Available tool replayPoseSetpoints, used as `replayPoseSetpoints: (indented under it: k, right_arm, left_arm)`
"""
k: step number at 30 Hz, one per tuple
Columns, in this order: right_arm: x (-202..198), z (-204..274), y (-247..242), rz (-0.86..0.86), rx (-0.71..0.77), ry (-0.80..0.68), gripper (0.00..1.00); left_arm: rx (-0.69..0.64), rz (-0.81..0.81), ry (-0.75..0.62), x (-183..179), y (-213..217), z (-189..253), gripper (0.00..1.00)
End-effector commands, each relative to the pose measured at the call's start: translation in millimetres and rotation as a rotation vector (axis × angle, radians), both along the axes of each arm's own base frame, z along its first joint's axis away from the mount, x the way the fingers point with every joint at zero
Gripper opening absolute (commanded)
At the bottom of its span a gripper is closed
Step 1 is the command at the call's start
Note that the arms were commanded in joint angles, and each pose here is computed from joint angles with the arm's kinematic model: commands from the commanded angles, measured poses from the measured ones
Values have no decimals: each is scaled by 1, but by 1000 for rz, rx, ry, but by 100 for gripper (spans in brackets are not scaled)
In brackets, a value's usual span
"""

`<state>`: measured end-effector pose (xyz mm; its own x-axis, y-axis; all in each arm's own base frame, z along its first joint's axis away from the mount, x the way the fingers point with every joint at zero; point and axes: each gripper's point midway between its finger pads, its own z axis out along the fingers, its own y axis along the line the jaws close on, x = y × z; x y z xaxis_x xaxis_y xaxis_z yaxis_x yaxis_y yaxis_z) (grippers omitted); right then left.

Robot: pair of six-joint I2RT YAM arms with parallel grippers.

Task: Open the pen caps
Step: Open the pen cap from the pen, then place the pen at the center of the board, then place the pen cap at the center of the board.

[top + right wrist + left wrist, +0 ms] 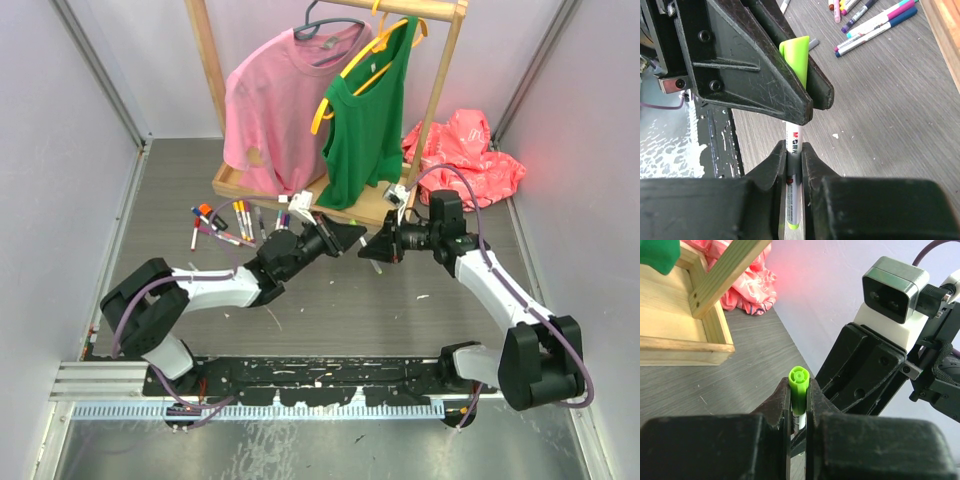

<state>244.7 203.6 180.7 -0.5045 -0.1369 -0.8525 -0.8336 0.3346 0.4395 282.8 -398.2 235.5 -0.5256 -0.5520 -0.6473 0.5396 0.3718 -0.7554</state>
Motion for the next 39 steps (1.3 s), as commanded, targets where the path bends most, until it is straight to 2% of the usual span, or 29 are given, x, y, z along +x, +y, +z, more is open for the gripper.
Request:
replayPoseSetpoints:
  k: [1,6,11,17,22,25,29,35,39]
  right_arm:
    - [-7,3,4,66,0,30,1]
    - [-11,-7,8,90,-26,44,1]
    - [-13,-21,13,111,-71,66,1]
    - [7,-36,1,13,-193,5,1]
    - [32,-54,-23,-134,-353,-48,4]
    - [36,-67,-29,-166,-394,-12,7]
    - [43,-87,-40,-215,-475,37,5]
    - [49,-119,-66,-327,-617,103,4]
    - [52,-127,-73,-383,-654,132,4]
  left_arm:
    - [-165,204,-130,46,45,61,0]
    - [-233,404,-172,80,106,94,0]
    - [-258,548,-222,79,155,119,0]
    - [-182,504,-206,55,165,105,0]
    - [-43,420,-104,33,164,50,0]
    - [45,379,-9,26,161,14,0]
    - [142,293,104,21,146,-26,0]
    - [345,266,367,32,130,-102,0]
    - [461,298,477,42,129,-133,0]
